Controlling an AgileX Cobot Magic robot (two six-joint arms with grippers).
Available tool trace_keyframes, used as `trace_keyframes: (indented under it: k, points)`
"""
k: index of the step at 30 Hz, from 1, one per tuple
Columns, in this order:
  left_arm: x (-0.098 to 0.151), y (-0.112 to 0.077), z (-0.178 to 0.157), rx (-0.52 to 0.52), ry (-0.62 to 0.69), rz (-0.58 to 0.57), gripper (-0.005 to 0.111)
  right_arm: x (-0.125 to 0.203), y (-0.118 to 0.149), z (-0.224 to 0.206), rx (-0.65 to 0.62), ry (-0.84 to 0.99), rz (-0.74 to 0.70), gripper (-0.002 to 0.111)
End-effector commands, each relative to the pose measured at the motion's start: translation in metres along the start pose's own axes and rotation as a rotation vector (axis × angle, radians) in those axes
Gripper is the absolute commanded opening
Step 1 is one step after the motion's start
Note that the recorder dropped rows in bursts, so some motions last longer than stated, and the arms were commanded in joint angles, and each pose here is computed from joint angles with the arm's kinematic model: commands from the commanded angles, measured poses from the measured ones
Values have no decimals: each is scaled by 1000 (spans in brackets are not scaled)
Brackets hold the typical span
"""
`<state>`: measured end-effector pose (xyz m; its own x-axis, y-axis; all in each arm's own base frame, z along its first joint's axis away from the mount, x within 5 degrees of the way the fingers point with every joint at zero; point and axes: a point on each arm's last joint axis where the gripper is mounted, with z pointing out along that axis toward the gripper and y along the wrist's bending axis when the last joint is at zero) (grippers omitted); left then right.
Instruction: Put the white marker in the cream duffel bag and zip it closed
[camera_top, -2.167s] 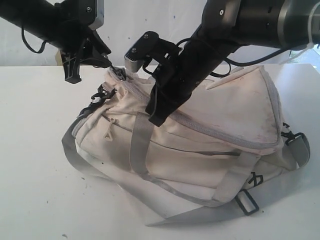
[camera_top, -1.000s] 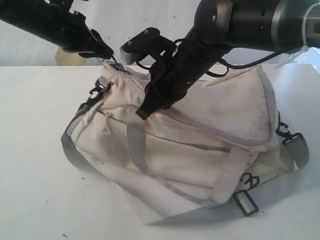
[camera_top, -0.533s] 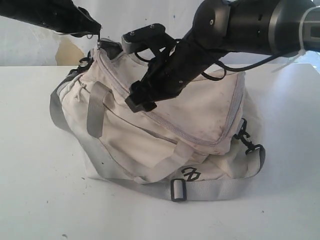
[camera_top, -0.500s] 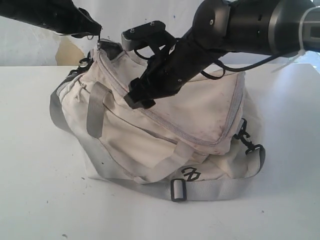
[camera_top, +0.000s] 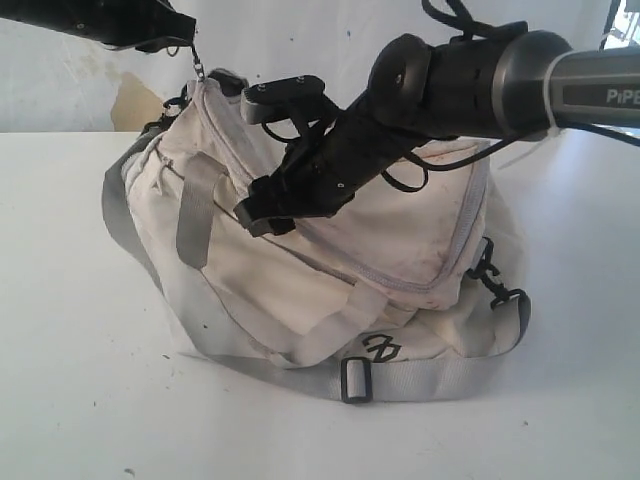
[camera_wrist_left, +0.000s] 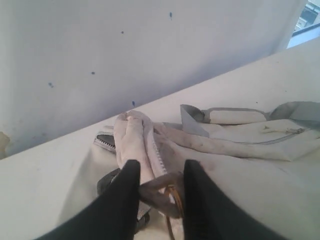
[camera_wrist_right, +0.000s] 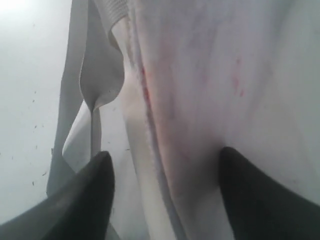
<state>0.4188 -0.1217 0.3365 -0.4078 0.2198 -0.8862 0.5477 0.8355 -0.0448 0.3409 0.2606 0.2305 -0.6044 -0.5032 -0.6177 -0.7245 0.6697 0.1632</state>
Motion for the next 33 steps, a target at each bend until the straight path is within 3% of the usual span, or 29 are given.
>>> trace_keyframes:
  k: [1, 3, 4, 20, 26, 30, 33]
  points:
    - [-16, 3, -14, -62, -87, -50, 0, 11, 3, 5, -43, 101, 4, 26]
    - [-15, 4, -14, -69, -80, -34, 0, 15, 3, 5, -48, 145, -19, 4]
    - [-15, 4, -14, -74, -75, -26, 0, 17, 3, 3, -43, 168, -40, 0]
    - [-12, 11, -16, -141, -38, -48, 0, 48, -7, -16, 16, 565, -276, 0]
    - [-6, 25, -20, -261, 32, 54, 0, 42, -7, -34, 45, 554, -351, 0]
    - [-3, 37, -24, -319, 45, 30, 0, 36, -4, -46, 61, 508, -360, 0]
    - [-4, 34, -23, -294, 32, -5, 0, 32, -1, -51, 60, 463, -354, 0]
